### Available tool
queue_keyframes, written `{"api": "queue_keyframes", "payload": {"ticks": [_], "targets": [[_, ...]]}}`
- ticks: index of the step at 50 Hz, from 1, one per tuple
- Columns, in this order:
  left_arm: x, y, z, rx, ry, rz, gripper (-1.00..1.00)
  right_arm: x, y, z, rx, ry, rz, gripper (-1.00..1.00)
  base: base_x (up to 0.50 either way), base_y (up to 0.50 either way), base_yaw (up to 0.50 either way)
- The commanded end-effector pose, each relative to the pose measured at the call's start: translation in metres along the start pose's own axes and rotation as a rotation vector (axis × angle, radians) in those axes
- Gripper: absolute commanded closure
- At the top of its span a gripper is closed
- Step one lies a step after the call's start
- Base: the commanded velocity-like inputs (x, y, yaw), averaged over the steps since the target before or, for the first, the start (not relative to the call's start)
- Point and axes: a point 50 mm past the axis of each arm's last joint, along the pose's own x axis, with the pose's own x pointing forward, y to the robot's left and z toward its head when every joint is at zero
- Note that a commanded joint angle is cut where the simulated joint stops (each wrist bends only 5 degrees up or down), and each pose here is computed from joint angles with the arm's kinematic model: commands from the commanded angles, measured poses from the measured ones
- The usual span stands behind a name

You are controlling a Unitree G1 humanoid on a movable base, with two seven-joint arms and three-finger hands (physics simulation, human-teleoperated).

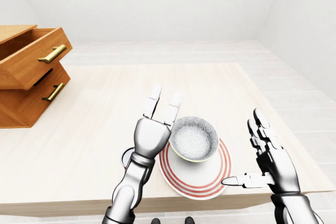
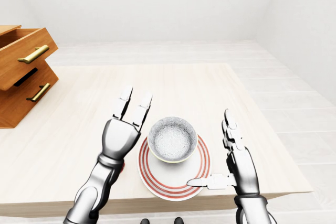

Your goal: Put the bowl on the plate.

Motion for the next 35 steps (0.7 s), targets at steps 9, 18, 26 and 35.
{"api": "queue_keyframes", "payload": {"ticks": [9, 18, 26, 35], "targets": [[0.009, 0.03, -0.022, -0.105, 0.105, -0.001, -1.0, 0.0, 0.001, 0.0, 0.0, 0.002, 0.004, -1.0, 0.0, 0.0, 0.0], [0.011, 0.059, -0.035, -0.279, 0.14, -0.046, -1.0, 0.001, 0.002, -0.003, 0.008, 0.011, 0.009, -1.0, 0.0, 0.0, 0.0], [0.013, 0.072, -0.053, -0.378, 0.143, -0.085, -1.0, 0.004, 0.007, -0.002, -0.001, 0.003, 0.02, -1.0, 0.0, 0.0, 0.0], [0.015, 0.067, -0.074, -0.399, 0.189, -0.109, -1.0, 0.005, 0.012, 0.006, -0.023, -0.025, 0.03, -1.0, 0.0, 0.0, 0.0]]}}
